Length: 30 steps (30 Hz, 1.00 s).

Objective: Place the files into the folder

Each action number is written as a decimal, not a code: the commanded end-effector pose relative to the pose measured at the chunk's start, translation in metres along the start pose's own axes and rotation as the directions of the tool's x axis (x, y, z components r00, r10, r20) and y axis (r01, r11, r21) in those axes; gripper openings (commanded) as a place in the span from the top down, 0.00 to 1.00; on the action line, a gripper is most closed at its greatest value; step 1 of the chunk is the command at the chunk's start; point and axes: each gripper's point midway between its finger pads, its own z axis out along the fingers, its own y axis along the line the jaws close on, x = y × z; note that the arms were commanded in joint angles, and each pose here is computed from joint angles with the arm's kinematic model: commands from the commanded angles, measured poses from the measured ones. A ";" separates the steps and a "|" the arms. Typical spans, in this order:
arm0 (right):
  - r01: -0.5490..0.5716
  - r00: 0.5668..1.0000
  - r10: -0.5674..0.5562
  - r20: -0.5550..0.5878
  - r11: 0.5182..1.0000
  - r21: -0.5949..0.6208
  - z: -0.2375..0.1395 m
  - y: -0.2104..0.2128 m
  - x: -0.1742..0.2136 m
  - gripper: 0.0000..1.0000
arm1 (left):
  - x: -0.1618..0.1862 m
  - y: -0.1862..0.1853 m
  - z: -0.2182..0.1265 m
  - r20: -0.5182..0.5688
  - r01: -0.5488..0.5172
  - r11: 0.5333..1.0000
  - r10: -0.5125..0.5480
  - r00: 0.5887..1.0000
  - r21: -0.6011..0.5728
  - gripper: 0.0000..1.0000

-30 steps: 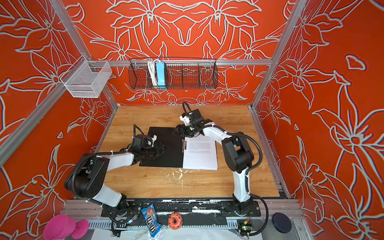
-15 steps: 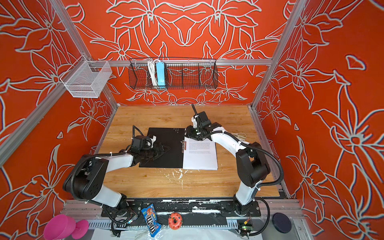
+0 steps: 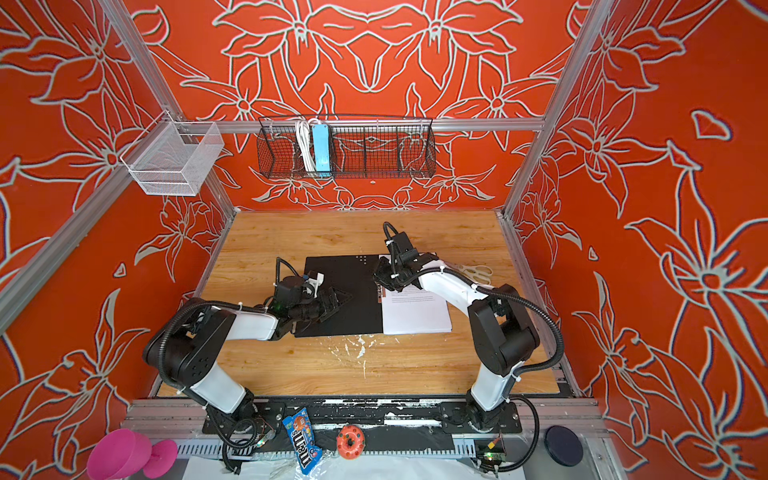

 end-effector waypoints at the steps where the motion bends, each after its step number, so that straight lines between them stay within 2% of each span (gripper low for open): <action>1: -0.059 0.996 0.056 0.068 0.997 0.047 -0.010 -0.004 -0.009 0.71 | 0.086 0.113 -0.017 -0.117 0.264 0.877 -0.335 0.935 -0.401 0.02; 13: -0.104 0.991 0.095 0.096 0.991 0.084 -0.003 -0.008 -0.019 0.74 | 0.096 0.117 -0.021 -0.128 0.244 0.879 -0.320 0.939 -0.410 0.02; 19: -0.110 0.993 0.105 0.058 0.990 0.086 0.011 -0.005 -0.019 0.79 | 0.097 0.118 -0.025 -0.130 0.232 0.879 -0.310 0.942 -0.416 0.02; 30: -0.135 0.990 0.129 0.056 0.983 0.125 0.023 -0.018 -0.018 0.83 | 0.097 0.115 -0.025 -0.140 0.218 0.888 -0.296 0.945 -0.405 0.02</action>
